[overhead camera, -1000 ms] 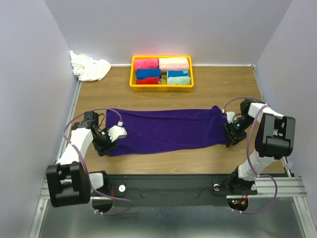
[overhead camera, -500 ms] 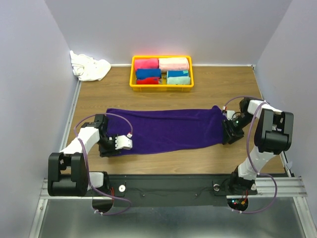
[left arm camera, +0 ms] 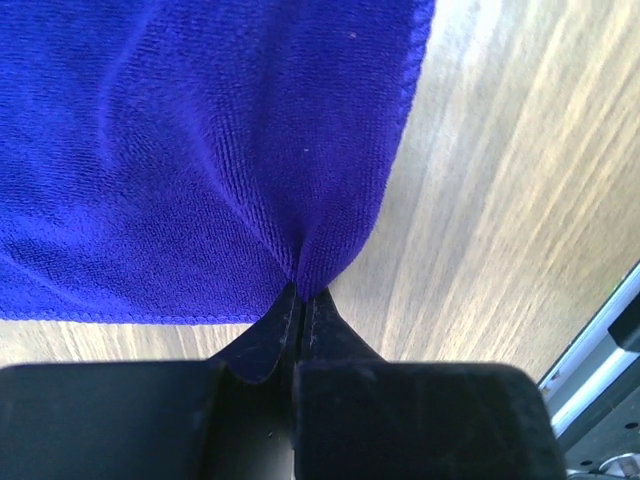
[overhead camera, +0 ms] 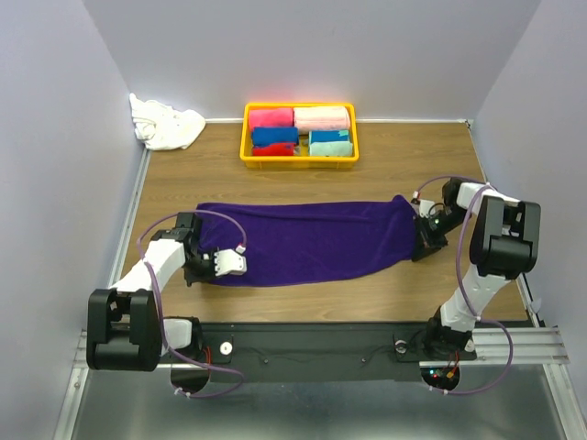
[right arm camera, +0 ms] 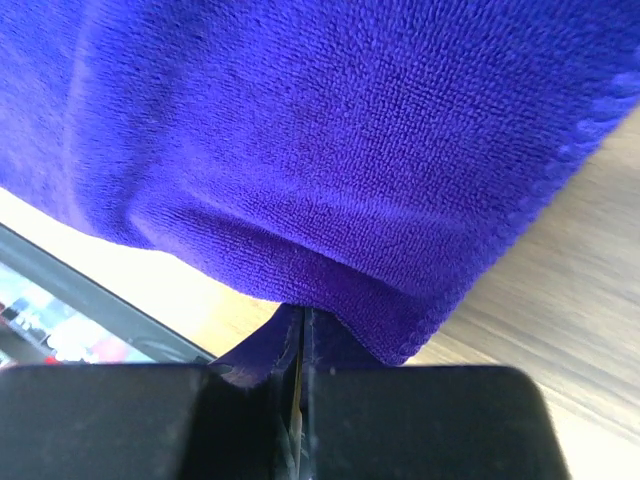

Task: Roll the towels
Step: Flatten the towel

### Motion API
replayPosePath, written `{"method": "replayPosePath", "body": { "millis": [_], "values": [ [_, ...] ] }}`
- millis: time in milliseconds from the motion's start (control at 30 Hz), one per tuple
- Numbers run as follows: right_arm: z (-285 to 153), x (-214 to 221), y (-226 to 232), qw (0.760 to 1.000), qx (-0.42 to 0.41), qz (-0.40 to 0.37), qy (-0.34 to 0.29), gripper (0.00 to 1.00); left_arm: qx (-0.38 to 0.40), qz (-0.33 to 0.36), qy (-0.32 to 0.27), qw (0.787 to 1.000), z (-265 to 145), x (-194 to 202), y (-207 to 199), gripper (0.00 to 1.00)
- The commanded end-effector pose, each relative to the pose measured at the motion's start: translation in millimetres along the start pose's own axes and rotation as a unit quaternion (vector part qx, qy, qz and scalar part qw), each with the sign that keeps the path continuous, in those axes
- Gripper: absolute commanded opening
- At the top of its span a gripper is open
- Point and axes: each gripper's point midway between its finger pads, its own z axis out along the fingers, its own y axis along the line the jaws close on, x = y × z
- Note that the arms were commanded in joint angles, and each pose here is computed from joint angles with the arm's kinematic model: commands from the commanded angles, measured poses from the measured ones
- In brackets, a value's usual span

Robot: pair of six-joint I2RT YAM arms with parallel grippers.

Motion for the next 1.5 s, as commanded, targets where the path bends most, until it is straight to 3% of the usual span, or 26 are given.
{"method": "replayPosePath", "body": {
  "millis": [0, 333, 500, 767, 867, 967, 1067, 1267, 1333, 1467],
  "values": [
    [-28.5, -28.7, 2.1, 0.996, 0.035, -0.033, -0.073, 0.01, -0.04, -0.013, -0.05, 0.998, -7.5, -20.8, 23.2, 0.0],
    [-108.3, -32.1, -11.9, 0.983, 0.093, -0.048, -0.15, 0.0, -0.074, -0.032, -0.08, 0.994, -38.2, -32.1, 38.9, 0.0],
    [-136.6, -40.9, -2.7, 0.976, 0.085, -0.057, -0.191, 0.0, -0.103, -0.071, -0.134, 0.983, -68.8, -50.6, 61.4, 0.0],
    [-236.9, -80.5, 20.2, 0.94, 0.079, -0.063, -0.327, 0.0, -0.222, -0.121, -0.24, 0.937, -179.4, -84.6, 118.4, 0.0],
    [-272.2, -102.8, 27.6, 0.923, 0.083, -0.07, -0.37, 0.01, -0.284, -0.129, -0.284, 0.907, -226.2, -100.9, 147.3, 0.0],
    [-302.5, -132.2, 28.0, 0.907, 0.079, -0.068, -0.408, 0.01, -0.313, -0.163, -0.313, 0.882, -245.7, -107.4, 171.3, 0.0],
    [-320.9, -162.0, 22.7, 0.897, 0.065, -0.071, -0.432, 0.01, -0.359, -0.172, -0.337, 0.853, -273.0, -112.7, 209.0, 0.0],
    [-335.5, -198.2, 14.0, 0.888, 0.044, -0.068, -0.453, 0.01, -0.371, -0.181, -0.365, 0.834, -292.1, -121.6, 248.3, 0.0],
    [-339.1, -196.6, 19.2, 0.886, 0.044, -0.076, -0.455, 0.01, -0.378, -0.173, -0.37, 0.831, -305.7, -126.3, 250.4, 0.0],
    [-304.2, -167.3, 20.5, 0.908, 0.043, -0.099, -0.406, 0.01, -0.377, -0.129, -0.338, 0.853, -302.1, -122.1, 225.5, 0.0]
  ]
}}
